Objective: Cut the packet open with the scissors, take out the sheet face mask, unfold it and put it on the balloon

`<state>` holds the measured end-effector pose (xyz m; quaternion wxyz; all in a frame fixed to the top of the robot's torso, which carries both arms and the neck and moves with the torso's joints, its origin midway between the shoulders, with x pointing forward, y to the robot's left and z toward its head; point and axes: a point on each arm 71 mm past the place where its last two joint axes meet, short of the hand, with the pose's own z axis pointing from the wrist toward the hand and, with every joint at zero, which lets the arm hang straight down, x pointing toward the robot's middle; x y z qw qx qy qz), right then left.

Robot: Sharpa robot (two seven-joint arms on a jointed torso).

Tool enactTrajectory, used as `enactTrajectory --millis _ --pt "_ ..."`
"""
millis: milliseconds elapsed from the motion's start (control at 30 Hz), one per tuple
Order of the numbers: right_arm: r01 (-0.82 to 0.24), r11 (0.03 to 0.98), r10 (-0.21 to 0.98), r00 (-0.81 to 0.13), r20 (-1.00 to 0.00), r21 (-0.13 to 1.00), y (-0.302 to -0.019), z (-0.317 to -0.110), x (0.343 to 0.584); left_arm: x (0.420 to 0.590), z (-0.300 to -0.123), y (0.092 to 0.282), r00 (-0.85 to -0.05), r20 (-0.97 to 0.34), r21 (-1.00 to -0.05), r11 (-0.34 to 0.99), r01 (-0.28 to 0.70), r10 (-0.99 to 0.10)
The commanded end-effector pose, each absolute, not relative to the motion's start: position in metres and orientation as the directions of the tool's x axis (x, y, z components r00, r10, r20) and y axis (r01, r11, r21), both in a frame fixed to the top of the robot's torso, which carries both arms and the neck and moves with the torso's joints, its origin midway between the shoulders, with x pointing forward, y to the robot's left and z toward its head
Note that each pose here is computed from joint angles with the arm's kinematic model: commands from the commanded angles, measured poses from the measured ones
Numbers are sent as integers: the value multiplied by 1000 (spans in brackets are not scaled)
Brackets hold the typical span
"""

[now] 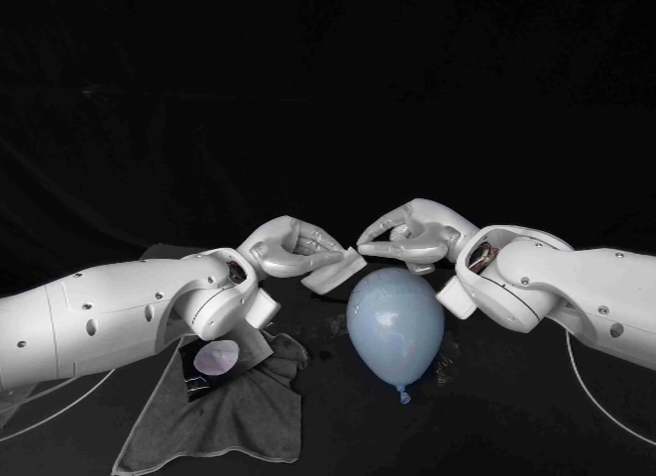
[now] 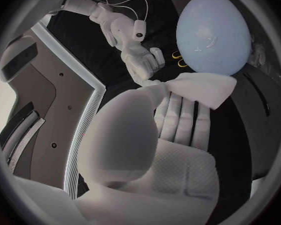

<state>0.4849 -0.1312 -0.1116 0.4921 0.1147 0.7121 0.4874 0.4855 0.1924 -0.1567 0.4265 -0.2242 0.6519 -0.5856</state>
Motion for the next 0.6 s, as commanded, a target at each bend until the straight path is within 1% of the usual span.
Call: enactTrajectory --millis 33,333,433,600 --pt "-325 483 633 -513 -580 813 -129 -112 483 484 -151 188 -512 -393 -913 259 315 -764" --pt "-312 488 632 -517 -577 815 -128 -114 483 485 -142 187 -473 -453 -878 288 382 -756" --pt "-307 491 645 -501 -577 815 -130 -115 485 485 -139 187 -463 -483 -860 304 409 -744" --pt "-310 491 679 -449 -581 814 -136 -112 489 485 -136 186 -441 -545 -819 340 462 -713"
